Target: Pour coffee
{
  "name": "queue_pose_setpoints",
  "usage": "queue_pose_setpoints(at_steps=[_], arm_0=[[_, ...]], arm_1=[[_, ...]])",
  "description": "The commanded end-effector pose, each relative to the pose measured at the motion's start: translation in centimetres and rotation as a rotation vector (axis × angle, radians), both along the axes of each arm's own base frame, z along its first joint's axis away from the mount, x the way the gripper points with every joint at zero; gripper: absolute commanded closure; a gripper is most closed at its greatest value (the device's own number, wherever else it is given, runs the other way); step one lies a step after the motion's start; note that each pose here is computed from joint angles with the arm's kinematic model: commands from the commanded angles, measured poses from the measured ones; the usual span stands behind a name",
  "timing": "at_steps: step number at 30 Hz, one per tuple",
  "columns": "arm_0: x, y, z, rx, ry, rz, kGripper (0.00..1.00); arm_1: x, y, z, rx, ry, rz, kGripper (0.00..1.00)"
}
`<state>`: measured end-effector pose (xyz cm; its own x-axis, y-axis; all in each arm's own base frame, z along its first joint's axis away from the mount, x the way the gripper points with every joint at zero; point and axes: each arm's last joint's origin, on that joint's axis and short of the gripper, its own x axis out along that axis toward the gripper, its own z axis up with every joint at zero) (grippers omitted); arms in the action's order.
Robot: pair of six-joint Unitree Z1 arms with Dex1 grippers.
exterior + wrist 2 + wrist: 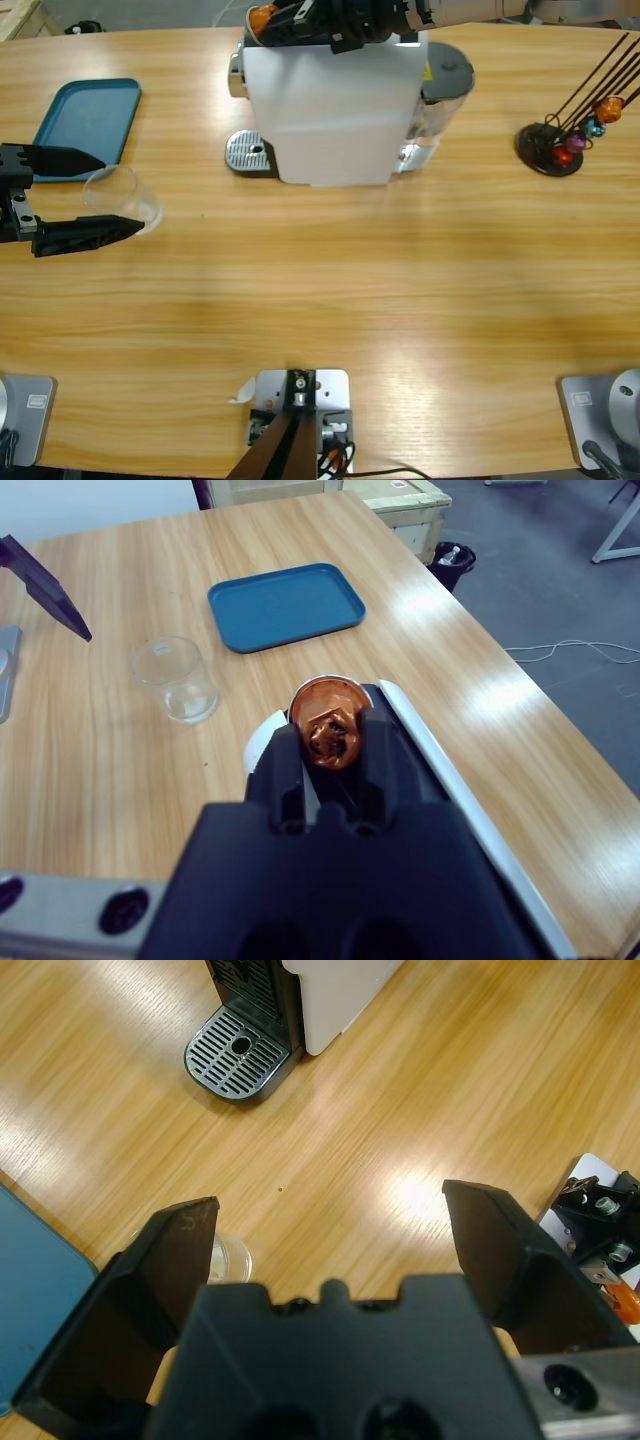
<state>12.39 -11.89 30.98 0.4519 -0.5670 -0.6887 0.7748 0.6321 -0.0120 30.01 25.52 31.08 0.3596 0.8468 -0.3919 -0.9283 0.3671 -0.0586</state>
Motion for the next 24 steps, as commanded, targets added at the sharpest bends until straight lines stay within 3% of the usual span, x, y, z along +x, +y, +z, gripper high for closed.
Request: queue_pose_setpoints(at_steps=[1, 2, 5, 14, 20, 24], arm_0=[[0.2, 0.0, -1.3, 0.039, 0.035, 0.001, 0.027], [0.2, 0.0, -1.3, 0.039, 0.036, 0.001, 0.027], [0.2, 0.0, -1.4, 0.041, 0.038, 0.001, 0.027], [0.3, -0.1, -1.4, 0.042, 0.04, 0.0, 0.027], [0.7, -0.5, -1.5, 0.039, 0.041, 0.0, 0.027], [0.8, -0.5, -1.4, 0.033, 0.032, -0.002, 0.027]], arm_1=[[0.3, -0.3, -2.8, -0.046, 0.086, -0.006, 0.16], [0.2, -0.3, -2.6, -0.045, 0.081, -0.009, 0.072], [0.1, -0.5, -2.2, -0.046, 0.066, -0.024, 0.002], [-0.2, -0.9, -1.2, -0.045, 0.034, -0.052, 0.004], [-3.3, -1.2, 2.7, -0.063, -0.092, -0.104, 0.009], [-4.6, 0.4, 4.6, -0.072, -0.119, -0.123, 0.032]])
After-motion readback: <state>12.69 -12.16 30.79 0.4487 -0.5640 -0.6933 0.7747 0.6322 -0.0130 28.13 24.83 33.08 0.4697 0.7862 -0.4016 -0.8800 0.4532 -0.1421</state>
